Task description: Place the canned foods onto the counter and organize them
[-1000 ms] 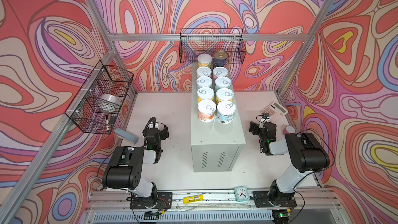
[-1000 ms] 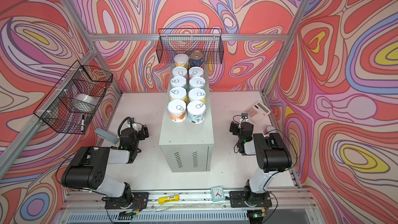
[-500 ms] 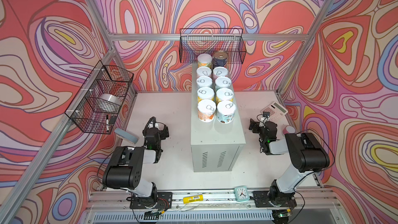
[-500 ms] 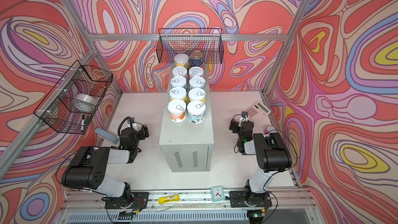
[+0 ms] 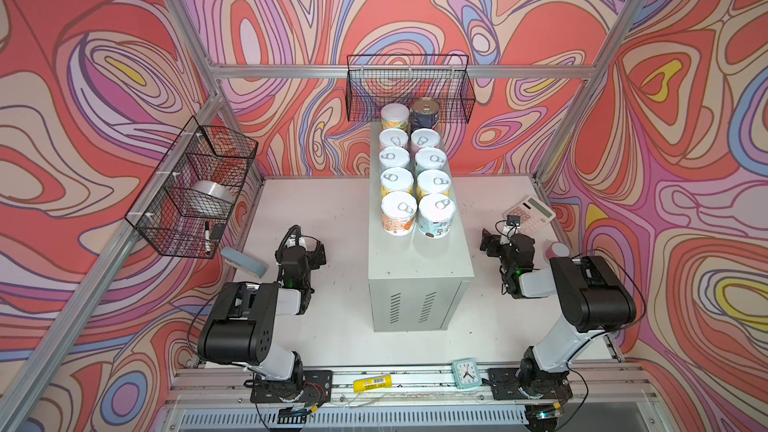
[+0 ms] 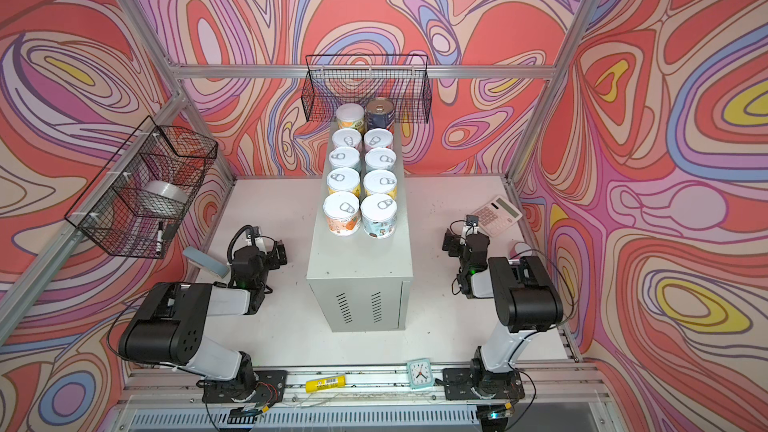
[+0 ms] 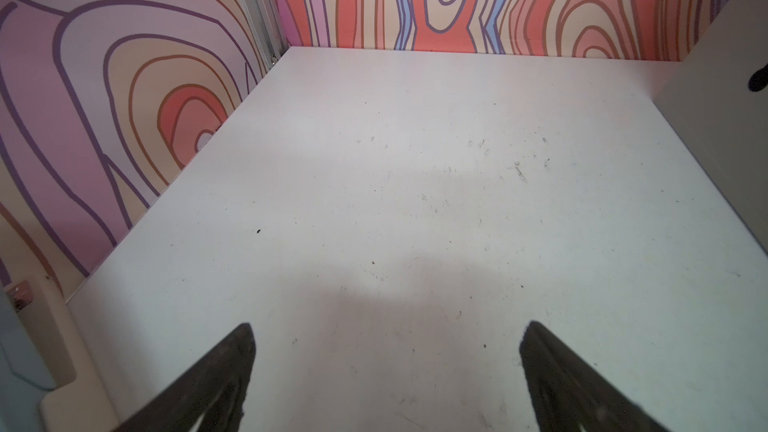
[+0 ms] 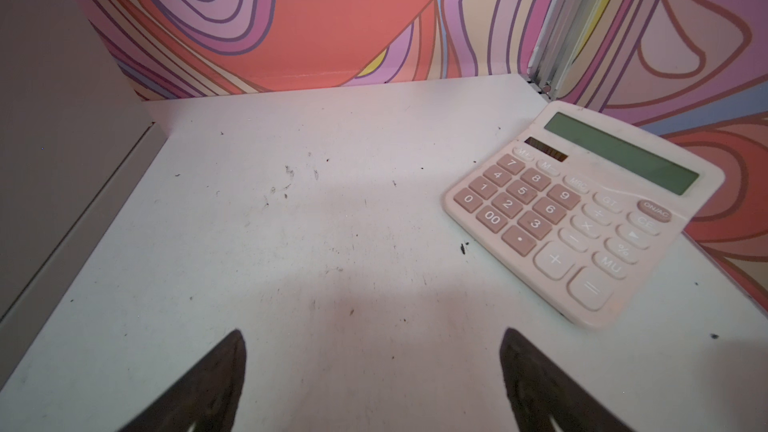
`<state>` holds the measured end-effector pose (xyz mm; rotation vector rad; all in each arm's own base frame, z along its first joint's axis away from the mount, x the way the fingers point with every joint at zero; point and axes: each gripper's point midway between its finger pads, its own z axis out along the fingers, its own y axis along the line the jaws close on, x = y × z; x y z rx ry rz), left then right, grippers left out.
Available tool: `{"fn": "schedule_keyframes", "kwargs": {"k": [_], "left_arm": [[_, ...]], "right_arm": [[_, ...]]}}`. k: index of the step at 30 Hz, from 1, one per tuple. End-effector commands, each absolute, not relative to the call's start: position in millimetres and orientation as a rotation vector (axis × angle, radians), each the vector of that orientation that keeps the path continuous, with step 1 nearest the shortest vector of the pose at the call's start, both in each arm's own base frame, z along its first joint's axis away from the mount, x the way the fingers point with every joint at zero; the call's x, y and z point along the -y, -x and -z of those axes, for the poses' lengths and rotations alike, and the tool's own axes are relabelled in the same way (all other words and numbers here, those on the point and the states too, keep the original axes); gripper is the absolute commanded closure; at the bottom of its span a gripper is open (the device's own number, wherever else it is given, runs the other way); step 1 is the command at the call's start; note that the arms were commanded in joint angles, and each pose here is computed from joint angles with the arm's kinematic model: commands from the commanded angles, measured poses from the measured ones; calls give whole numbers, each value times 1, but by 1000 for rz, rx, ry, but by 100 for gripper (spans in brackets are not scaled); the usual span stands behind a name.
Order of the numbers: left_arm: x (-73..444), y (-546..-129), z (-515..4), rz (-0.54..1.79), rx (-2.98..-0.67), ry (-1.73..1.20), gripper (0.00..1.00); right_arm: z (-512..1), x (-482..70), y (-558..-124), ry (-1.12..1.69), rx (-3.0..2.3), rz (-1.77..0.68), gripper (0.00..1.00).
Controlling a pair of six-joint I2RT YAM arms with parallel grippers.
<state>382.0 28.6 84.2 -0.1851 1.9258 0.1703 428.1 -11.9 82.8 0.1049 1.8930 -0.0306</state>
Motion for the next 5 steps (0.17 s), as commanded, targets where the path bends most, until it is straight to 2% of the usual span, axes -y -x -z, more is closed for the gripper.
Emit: {"fn": "schedule_keyframes", "kwargs": {"k": [1,5], "left_arm": [[-29,-388,-91,-169,-1904,181,0],[-29,-388,-91,-169,-1905,181,0]], "right_arm": [[-88,10,-432,-95,-1881,21,2],[-93,11,-429,-94,-1856,28,2]]}}
